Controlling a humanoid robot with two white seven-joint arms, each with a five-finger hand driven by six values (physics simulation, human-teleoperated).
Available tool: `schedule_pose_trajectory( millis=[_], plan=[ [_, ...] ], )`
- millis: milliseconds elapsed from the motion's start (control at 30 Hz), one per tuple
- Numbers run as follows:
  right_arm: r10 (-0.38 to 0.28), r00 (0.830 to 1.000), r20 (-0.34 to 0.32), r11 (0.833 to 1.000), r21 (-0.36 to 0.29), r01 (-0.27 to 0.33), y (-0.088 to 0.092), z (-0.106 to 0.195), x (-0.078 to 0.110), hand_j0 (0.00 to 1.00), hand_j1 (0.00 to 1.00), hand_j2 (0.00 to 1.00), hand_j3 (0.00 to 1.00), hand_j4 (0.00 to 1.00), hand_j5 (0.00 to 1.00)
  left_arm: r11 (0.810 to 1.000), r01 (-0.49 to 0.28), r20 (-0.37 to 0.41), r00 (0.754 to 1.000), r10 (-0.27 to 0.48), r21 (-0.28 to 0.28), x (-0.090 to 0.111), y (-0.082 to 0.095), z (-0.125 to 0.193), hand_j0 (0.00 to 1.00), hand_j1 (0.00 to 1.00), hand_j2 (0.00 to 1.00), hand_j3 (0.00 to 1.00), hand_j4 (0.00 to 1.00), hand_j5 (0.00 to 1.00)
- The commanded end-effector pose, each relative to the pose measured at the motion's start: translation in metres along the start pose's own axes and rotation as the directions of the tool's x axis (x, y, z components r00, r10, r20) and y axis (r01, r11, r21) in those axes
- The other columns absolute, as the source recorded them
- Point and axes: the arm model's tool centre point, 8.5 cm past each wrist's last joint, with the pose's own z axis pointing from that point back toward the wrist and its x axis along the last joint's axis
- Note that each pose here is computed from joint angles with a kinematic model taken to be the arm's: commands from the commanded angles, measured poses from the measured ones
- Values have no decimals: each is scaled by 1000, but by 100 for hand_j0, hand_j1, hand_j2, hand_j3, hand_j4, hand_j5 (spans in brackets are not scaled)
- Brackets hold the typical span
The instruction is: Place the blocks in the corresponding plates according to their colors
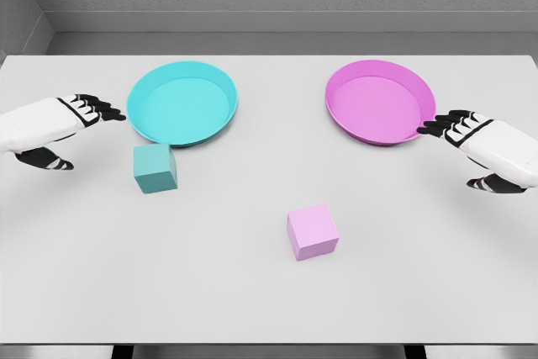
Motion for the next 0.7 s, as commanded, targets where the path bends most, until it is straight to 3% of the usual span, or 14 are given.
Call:
schedule_pose_trajectory(
  millis=[0,67,167,233,300,433,533,667],
  plan=[
    [-2,1000,0,1000,-1,2,-1,0,0,100,100,100,100,100,100,1000,-4,1,1000,4,3,0,1,0,100,100,100,100,100,100],
    [6,1000,7,1000,2,-6,-4,-1,0,100,100,100,100,100,100,1000,-4,-1,1000,4,4,0,1,1,100,100,100,100,100,100],
    [19,994,105,1000,-26,-16,-13,-8,10,100,100,100,100,100,100,1000,-5,1,1000,5,4,0,1,0,100,100,100,100,100,100],
    [27,961,275,999,-39,-17,-16,-24,34,100,100,100,100,100,100,1000,-4,1,1000,4,3,0,1,0,100,100,100,100,100,100],
    [25,937,350,1000,-15,-21,-12,-46,52,100,100,100,100,100,100,1000,17,3,1000,-17,-6,2,1,-2,100,100,100,100,100,100],
    [13,862,506,991,107,-78,5,-90,97,100,100,100,100,100,100,975,223,77,972,-221,-22,32,19,-21,100,100,100,100,100,100],
    [-2,821,570,974,186,-128,19,-104,119,100,100,100,100,100,100,947,321,111,942,-318,-13,49,29,-31,100,100,100,100,100,100],
    [5,797,604,956,230,-181,22,-107,126,100,100,100,100,100,100,908,418,163,897,-410,-16,66,32,-56,100,100,100,100,100,100]
  ],
)
